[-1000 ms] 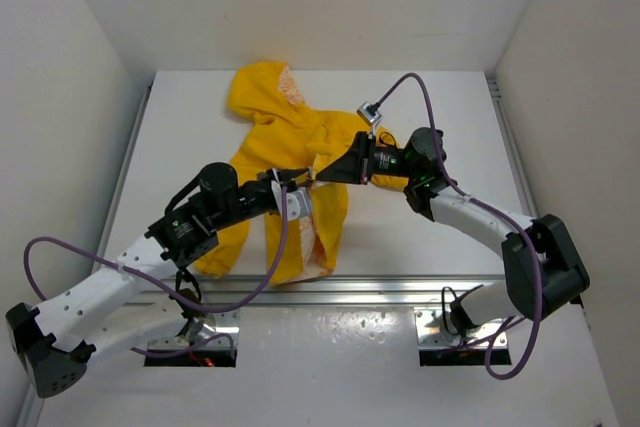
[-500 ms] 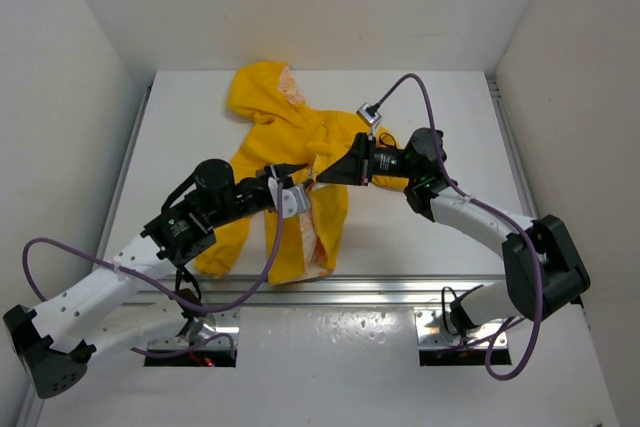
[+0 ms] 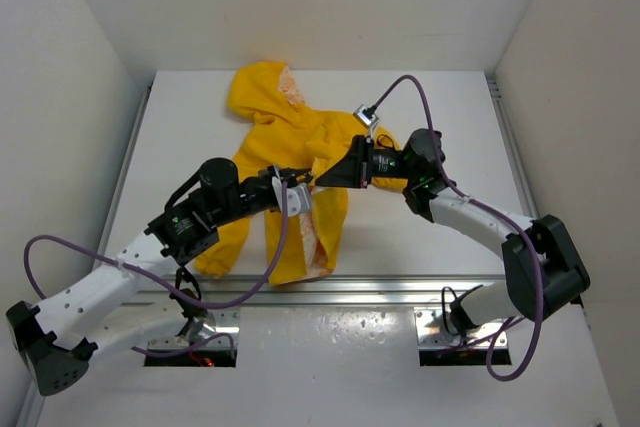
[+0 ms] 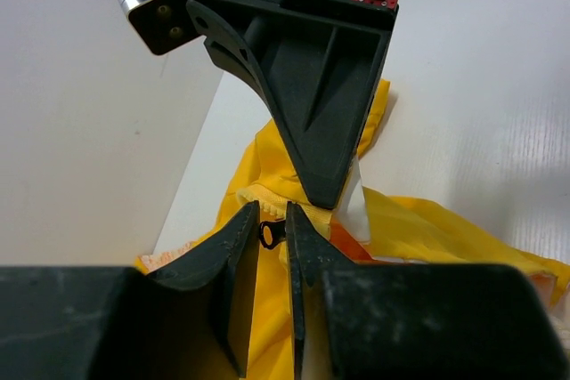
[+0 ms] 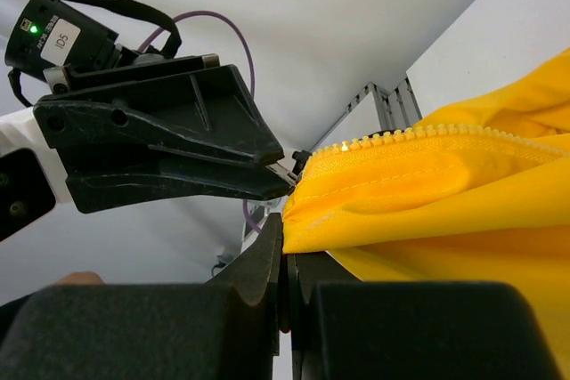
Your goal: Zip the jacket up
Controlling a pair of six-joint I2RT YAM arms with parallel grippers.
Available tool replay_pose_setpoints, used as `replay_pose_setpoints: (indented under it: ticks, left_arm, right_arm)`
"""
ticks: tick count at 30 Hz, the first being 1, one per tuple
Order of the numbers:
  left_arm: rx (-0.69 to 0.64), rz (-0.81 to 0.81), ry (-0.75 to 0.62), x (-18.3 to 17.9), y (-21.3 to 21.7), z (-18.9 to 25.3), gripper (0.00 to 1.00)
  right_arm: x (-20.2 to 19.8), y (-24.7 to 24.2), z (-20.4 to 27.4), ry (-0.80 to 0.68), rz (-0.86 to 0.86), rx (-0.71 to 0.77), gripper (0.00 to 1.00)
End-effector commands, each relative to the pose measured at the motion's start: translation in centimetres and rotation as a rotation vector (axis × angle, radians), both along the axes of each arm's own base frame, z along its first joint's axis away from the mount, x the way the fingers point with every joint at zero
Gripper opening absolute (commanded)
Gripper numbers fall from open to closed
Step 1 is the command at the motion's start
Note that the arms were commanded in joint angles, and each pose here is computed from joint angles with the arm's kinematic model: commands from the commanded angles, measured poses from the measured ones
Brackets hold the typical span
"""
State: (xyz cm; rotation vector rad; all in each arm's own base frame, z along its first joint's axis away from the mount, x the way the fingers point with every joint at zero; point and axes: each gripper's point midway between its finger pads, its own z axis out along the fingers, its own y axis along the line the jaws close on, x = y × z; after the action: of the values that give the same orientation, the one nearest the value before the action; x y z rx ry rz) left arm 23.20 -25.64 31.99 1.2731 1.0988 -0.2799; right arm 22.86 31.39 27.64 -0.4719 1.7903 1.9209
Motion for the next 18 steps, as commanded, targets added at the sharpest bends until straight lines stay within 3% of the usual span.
replay_pose_setpoints:
  ticks: [1, 5, 9, 18]
  left_arm:
    - [-0.043, 0.012, -0.043, 0.4, 0.2, 2.4, 0.22]
    - [-0.037, 0.012, -0.036, 0.4, 0.2, 2.2, 0.17]
    - [-0.034, 0.013, -0.018, 0.3, 0.3, 1.9, 0.0]
    - [-0.093, 0.083, 0.064, 1.7, -0.1, 1.4, 0.0]
  right_arm:
    - [-1.4, -0.2, 2.7, -0.153, 0.032, 0.062, 0.0]
    - [-1.5, -0.1, 2.8, -0.155, 0.041, 0.063, 0.0]
    - [-1.7, -0.1, 2.9, -0.165, 0.047, 0.066, 0.0]
    - [-3.5, -0.1, 3.0, -0.214, 0.144, 0.065, 0.0]
